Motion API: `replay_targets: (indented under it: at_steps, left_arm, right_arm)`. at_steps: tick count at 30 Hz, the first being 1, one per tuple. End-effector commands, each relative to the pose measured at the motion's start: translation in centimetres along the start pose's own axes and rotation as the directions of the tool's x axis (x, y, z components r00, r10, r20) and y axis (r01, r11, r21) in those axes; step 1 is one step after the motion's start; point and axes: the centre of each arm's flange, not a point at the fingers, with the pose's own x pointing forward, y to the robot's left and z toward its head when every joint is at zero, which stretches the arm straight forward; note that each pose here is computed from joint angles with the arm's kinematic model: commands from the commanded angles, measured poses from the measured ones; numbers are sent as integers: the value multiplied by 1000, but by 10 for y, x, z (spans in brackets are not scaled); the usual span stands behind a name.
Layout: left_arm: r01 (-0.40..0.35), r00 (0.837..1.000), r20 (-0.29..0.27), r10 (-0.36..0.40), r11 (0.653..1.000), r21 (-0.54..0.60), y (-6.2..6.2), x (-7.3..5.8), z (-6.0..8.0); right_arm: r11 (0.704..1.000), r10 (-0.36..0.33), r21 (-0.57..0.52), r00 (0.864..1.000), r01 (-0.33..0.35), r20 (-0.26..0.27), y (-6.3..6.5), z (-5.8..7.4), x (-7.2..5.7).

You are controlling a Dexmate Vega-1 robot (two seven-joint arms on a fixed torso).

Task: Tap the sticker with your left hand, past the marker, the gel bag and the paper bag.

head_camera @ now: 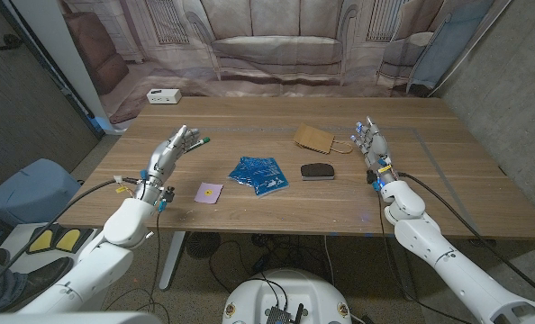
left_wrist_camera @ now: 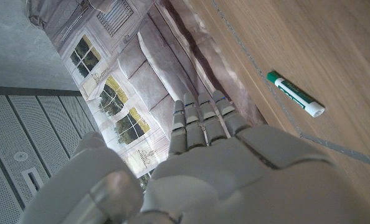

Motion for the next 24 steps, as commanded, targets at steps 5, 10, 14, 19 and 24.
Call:
replay_targets:
  at_steps: [5, 10, 14, 19, 24]
  left_arm:
    - [-9, 1000, 0, 9, 1000, -5, 2, -25, -2]
    - [-19, 1000, -8, 19, 1000, -9, 3, -35, -4]
    - [-32, 999, -8, 32, 999, -7, 5, -43, -5]
    - [-40, 999, -9, 40, 999, -4, 8, -49, -5]
    - [-45, 999, -17, 45, 999, 7, 8, -54, -7]
  right_arm:
    - [1000, 5, 0, 1000, -5, 0, 11, -1, -5]
    - [1000, -1, 2, 1000, 1, 4, 12, -1, -9]
    - [1000, -4, 1, 1000, 4, 9, 12, 0, -11]
    - [1000, -6, 2, 1000, 6, 11, 14, 0, -12]
    - [1000, -9, 1, 1000, 9, 11, 15, -1, -13]
